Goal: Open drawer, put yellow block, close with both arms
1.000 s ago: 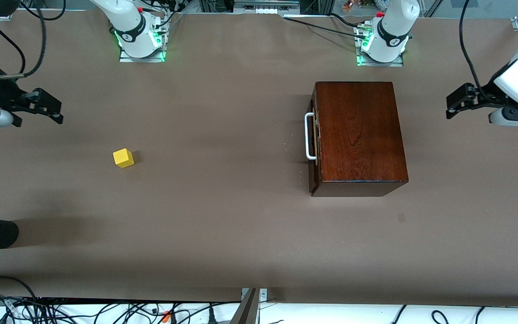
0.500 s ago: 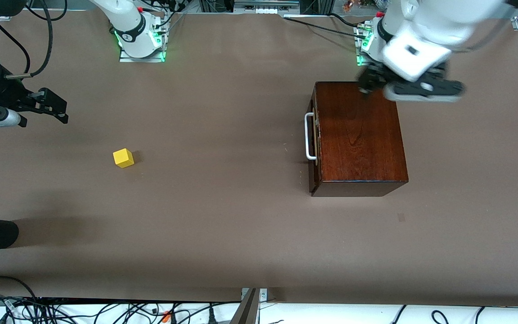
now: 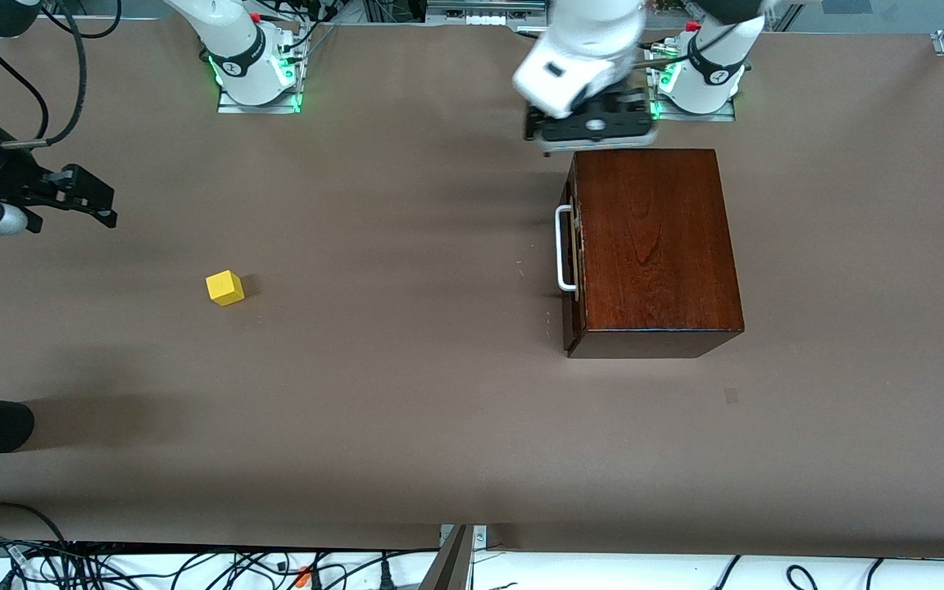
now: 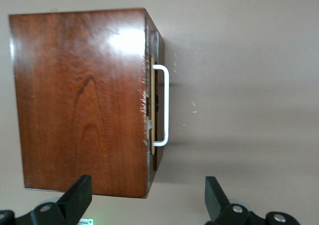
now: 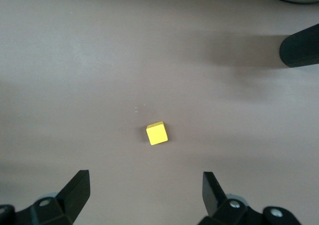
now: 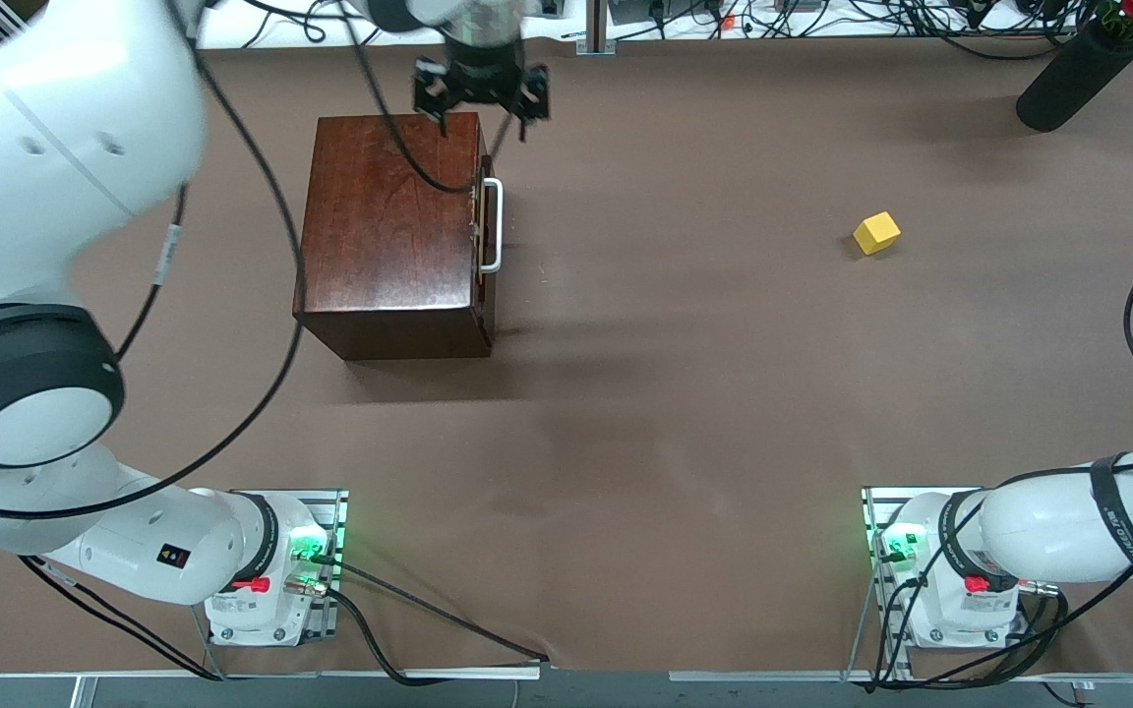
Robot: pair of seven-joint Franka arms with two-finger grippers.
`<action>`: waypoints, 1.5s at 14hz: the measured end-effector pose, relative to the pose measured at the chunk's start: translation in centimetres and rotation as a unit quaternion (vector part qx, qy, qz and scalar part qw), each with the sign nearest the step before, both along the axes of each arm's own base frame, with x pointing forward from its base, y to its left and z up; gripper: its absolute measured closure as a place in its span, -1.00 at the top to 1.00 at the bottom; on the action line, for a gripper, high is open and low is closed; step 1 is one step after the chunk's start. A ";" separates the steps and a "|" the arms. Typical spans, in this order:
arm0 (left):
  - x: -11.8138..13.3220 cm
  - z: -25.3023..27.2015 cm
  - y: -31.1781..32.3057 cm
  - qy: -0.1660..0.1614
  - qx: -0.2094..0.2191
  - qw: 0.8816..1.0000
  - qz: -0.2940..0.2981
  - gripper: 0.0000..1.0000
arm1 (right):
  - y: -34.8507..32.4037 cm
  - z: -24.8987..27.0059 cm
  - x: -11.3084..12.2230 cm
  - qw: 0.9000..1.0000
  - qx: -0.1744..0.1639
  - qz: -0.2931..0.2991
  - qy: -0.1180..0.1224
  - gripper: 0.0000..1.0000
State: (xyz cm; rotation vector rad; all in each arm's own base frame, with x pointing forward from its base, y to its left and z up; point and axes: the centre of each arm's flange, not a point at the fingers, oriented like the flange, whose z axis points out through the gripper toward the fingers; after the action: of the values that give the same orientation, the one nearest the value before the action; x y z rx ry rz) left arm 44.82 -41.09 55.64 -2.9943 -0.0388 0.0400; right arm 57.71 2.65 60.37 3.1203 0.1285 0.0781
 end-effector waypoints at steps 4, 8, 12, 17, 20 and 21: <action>0.5 -4.9 -2.8 0.001 0.024 1.000 -0.013 1.00 | -0.2 -0.1 0.0 1.000 0.000 -0.001 0.001 1.00; 2.4 -8.7 -3.4 -0.006 0.037 0.999 -0.021 1.00 | -0.2 -0.2 0.0 1.000 0.000 -0.002 0.005 1.00; 3.6 -14.7 -4.6 -0.003 0.062 0.997 -0.038 1.00 | -0.2 -0.2 0.0 1.000 0.000 -0.002 0.005 1.00; 4.8 -19.5 -4.6 -0.004 0.079 0.996 -0.047 1.00 | -0.2 -0.2 0.0 1.000 0.000 -0.002 0.005 1.00; 5.0 -20.9 -4.0 -0.004 0.091 0.995 -0.046 1.00 | -0.2 -0.2 0.0 1.000 0.000 -0.002 0.005 1.00; 5.2 -21.5 -3.7 -0.007 0.097 0.994 -0.041 1.00 | -0.2 -0.2 0.0 1.000 0.000 -0.002 0.005 1.00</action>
State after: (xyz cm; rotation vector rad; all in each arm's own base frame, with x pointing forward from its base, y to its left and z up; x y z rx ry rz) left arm 50.03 -44.79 34.13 -2.7995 0.0748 0.0068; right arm 57.70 2.46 60.19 3.1205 0.1233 0.0635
